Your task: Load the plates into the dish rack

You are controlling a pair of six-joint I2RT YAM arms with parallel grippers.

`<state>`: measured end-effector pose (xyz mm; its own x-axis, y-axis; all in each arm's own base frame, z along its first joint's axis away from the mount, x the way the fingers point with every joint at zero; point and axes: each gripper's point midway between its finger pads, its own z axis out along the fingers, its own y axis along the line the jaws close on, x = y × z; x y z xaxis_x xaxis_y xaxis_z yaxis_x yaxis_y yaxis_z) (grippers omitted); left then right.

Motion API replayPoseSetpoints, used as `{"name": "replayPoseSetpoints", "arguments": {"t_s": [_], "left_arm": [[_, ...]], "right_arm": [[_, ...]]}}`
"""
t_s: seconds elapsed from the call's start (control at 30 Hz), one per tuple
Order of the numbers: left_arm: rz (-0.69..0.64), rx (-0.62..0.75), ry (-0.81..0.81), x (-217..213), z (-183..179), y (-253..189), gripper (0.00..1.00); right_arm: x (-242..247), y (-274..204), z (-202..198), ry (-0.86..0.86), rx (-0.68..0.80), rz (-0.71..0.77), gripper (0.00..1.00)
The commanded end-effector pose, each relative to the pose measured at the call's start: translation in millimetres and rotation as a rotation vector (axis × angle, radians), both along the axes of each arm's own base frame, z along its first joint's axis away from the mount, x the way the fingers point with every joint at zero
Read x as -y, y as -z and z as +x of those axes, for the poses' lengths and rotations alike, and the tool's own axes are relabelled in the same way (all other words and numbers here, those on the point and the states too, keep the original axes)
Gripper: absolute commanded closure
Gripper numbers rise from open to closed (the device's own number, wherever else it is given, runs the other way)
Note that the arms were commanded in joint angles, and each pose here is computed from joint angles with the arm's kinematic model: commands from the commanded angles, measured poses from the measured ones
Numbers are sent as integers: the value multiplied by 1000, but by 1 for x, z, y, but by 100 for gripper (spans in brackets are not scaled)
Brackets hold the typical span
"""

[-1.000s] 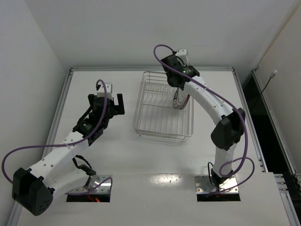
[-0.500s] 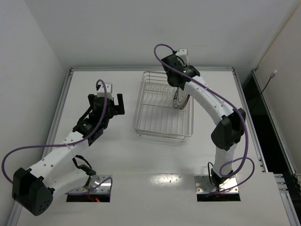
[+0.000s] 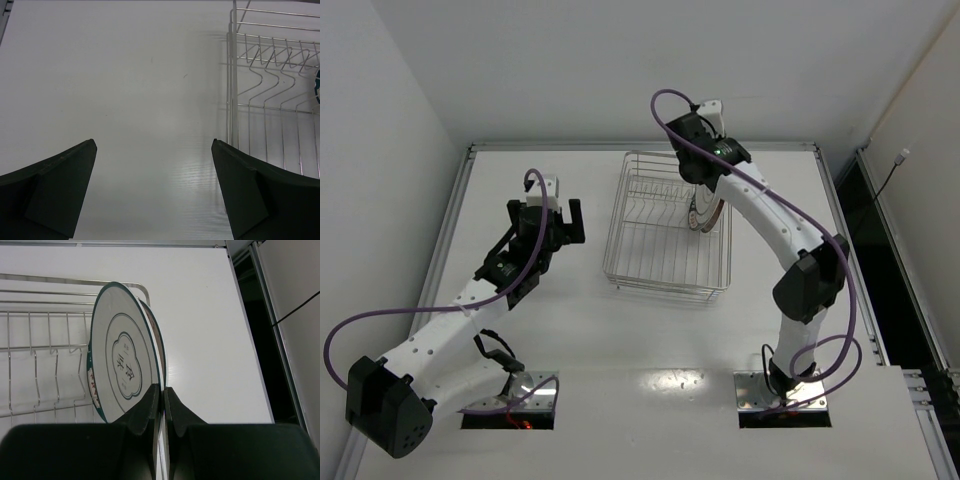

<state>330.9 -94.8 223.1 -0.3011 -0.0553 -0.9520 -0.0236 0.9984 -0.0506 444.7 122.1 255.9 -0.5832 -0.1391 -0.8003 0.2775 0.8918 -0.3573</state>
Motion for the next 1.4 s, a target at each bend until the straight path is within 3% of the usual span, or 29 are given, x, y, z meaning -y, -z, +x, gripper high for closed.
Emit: {"name": "replayPoseSetpoints", "arguments": {"t_s": [0.0, 0.6, 0.77, 0.9, 1.07, 1.2, 1.27, 1.37], "left_arm": [[-17, 35, -21, -3, 4, -11, 0], [-14, 37, -30, -5, 3, -12, 0], [-14, 37, -30, -5, 3, -12, 0], [-10, 29, -30, -5, 4, -9, 0], [3, 20, -27, -5, 4, -8, 0], [3, 20, -27, -5, 4, -8, 0], [8, 12, -27, -4, 5, -5, 0], [5, 11, -18, -3, 5, -5, 0]], "right_arm": [[4, -46, -1, 22, 128, 40, 100], [-12, 38, 3, -25, -37, 31, 100], [-23, 55, 8, -68, -74, 81, 100], [-33, 63, 13, -127, -112, 153, 94], [-28, 65, 11, -133, -144, 136, 80], [-19, 42, 1, -138, -127, 120, 52], [-6, 28, -9, -106, -105, 90, 44], [-5, 1, -33, -208, -48, 116, 32]]}}
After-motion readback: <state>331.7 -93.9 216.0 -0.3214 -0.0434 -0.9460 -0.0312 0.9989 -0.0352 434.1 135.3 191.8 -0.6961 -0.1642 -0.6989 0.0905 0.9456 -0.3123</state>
